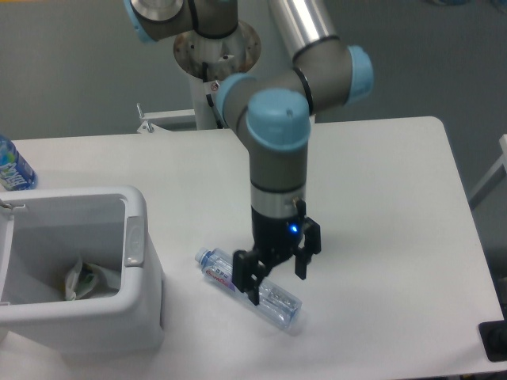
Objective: Place the trash in the trash can
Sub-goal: 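Move the gripper to the clear water bottle and lower onto it, then close the gripper around the water bottle's middle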
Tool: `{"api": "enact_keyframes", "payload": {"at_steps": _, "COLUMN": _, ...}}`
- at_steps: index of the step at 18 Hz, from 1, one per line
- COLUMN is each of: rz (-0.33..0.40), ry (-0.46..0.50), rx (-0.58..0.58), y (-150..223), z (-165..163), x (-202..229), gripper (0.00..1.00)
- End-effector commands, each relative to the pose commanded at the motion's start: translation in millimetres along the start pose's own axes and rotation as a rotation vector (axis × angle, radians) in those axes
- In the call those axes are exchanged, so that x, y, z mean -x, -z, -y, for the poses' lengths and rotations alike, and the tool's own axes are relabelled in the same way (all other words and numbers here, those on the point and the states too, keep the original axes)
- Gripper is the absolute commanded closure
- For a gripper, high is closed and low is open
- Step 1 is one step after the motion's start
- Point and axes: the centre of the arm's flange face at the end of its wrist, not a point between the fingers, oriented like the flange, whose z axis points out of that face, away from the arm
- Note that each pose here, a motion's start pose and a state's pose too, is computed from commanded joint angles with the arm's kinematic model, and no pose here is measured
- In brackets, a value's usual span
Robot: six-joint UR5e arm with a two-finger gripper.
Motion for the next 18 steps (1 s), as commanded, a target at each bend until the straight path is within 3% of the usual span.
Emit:
{"api": "enact_keyframes", "payload": {"at_steps": 4, "rz": 0.034, "ry": 0.003, "rx": 0.058, "y": -46.4, "z": -4.2, "x": 8.0, "gripper": 0.00}}
{"api": "enact_keyframes", "payload": {"at_steps": 9, "rz": 0.161, "ry": 0.002, "rx": 0.098, "y": -93.8, "z": -10.3, "x": 25.1, "gripper": 0.00}}
{"api": "enact_keyframes", "payload": {"at_steps": 18, "rz": 0.150, "ry": 0.008, "rx": 0.103, "y": -103.9, "z": -13.4, "x": 14.9, "gripper": 0.00}}
